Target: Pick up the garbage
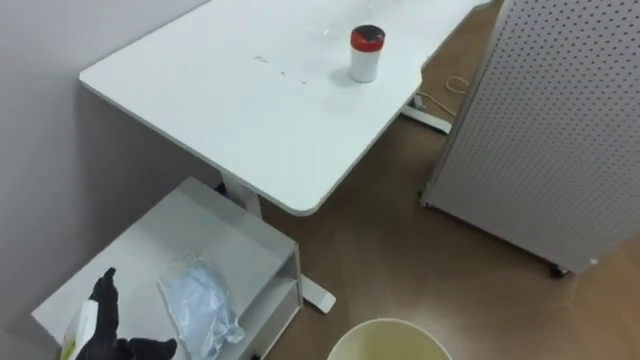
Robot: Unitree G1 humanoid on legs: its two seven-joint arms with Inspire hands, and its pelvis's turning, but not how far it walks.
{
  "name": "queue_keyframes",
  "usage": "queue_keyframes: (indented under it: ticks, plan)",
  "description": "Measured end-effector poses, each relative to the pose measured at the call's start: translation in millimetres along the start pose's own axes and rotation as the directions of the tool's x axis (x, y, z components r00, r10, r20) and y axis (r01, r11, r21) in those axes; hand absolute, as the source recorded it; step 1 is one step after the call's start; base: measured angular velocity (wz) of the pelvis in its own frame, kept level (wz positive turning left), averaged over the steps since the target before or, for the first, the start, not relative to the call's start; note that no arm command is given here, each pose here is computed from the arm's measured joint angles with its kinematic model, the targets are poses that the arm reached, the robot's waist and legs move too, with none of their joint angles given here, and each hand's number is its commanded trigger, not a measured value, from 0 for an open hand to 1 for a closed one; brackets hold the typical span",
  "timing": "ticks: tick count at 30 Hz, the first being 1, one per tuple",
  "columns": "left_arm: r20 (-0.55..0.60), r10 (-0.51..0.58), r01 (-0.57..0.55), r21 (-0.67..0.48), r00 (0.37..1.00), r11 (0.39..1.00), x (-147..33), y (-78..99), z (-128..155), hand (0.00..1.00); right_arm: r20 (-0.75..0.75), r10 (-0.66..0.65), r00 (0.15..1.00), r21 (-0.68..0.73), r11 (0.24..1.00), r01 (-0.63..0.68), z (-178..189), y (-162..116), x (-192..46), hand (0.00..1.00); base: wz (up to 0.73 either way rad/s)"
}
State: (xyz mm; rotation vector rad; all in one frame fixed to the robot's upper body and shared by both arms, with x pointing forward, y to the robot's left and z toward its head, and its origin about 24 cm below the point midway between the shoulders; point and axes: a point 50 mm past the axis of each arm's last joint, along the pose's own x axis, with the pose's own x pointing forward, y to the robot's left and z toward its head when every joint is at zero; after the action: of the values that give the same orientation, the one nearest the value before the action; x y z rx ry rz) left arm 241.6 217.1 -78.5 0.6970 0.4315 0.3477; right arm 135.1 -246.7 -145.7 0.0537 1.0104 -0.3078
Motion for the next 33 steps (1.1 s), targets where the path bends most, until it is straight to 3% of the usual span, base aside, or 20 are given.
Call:
queue_keyframes:
  ticks: [14, 20, 26, 33]
  plan:
    - [0.063, 0.065, -0.065, -0.007, 0.996, 0.998, 17.5, 3.3, 32.6, 0.0, 0.136, 0.023, 0.99, -0.01, 1.0, -0.022, 36.2, 17.7, 4.1, 1.0, -0.01]
    - [0.13, 0.037, -0.041, 0.034, 0.991, 0.999, 16.7, -3.7, 44.5, 0.0, 0.159, 0.02, 0.987, -0.008, 1.0, -0.019, 43.3, 21.8, 4.4, 1.0, -0.02]
    - [0.125, 0.02, -0.029, 0.067, 0.992, 0.997, 17.3, -5.6, 44.9, 0.0, 0.204, 0.032, 0.978, -0.012, 0.999, -0.03, 63.7, 32.9, 5.9, 1.0, -0.06]
    - [0.154, 0.057, -0.07, 0.077, 0.986, 0.995, 29.6, 7.3, 58.3, 0.0, 0.231, 0.046, 0.972, 0.022, 0.998, -0.052, 71.9, 36.6, 5.3, 1.0, 0.0]
